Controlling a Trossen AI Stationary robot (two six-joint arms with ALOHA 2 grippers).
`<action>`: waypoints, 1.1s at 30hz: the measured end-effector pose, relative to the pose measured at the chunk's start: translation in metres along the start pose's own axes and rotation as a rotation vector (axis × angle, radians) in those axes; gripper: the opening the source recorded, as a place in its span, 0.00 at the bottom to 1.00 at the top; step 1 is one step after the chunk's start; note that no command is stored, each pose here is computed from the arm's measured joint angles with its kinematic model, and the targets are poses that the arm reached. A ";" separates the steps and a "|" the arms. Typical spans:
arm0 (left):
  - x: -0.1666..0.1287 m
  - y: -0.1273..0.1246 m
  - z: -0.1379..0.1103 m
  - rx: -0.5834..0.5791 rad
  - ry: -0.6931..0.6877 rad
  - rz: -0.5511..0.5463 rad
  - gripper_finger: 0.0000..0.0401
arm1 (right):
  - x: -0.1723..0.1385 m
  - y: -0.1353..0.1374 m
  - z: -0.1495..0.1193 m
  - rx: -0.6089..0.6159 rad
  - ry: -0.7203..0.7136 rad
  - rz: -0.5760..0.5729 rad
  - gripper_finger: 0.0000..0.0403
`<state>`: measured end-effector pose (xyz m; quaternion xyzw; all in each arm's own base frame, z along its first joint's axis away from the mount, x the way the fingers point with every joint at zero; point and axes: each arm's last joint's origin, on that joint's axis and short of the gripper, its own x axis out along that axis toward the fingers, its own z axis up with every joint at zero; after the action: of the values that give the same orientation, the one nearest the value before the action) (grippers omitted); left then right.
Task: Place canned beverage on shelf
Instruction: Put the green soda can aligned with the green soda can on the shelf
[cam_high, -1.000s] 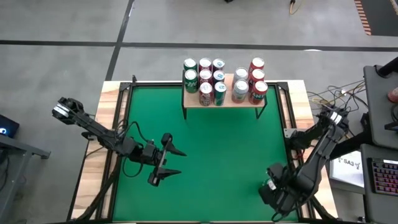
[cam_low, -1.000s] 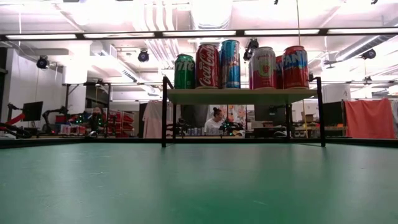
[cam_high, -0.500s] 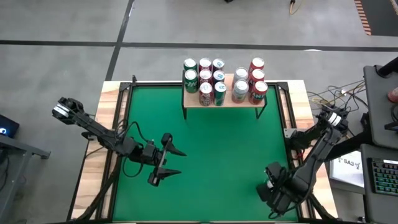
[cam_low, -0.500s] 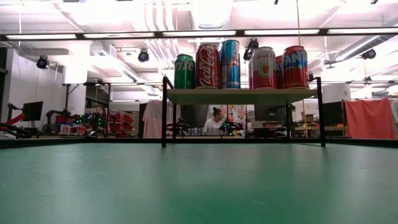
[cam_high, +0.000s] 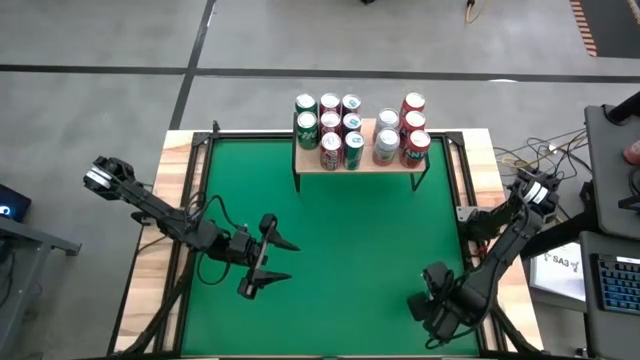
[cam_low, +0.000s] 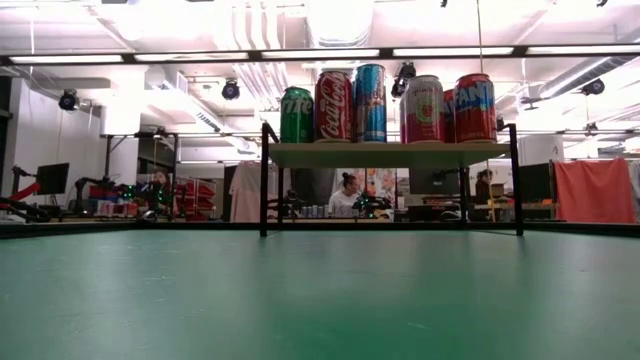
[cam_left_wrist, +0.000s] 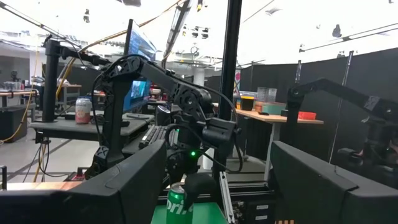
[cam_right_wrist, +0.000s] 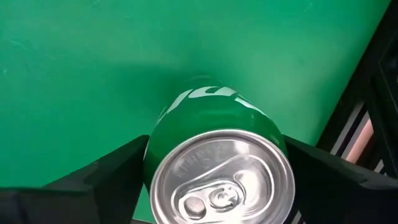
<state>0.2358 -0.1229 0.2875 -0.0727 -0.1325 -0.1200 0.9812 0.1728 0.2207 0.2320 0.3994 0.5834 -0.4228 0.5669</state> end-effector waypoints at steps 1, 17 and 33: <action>0.000 0.000 0.000 0.000 0.000 0.000 0.68 | 0.000 0.000 0.000 0.002 -0.003 -0.001 0.80; 0.000 0.002 -0.008 0.046 0.081 0.063 0.68 | -0.040 0.031 0.027 -0.186 -0.219 0.241 0.74; 0.003 0.002 -0.035 0.091 0.238 0.071 0.68 | -0.061 0.102 0.133 -0.816 -0.489 0.385 0.74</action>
<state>0.2478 -0.1273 0.2543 -0.0178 -0.0175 -0.0870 0.9959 0.3149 0.1288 0.2887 0.1353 0.4672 -0.1296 0.8641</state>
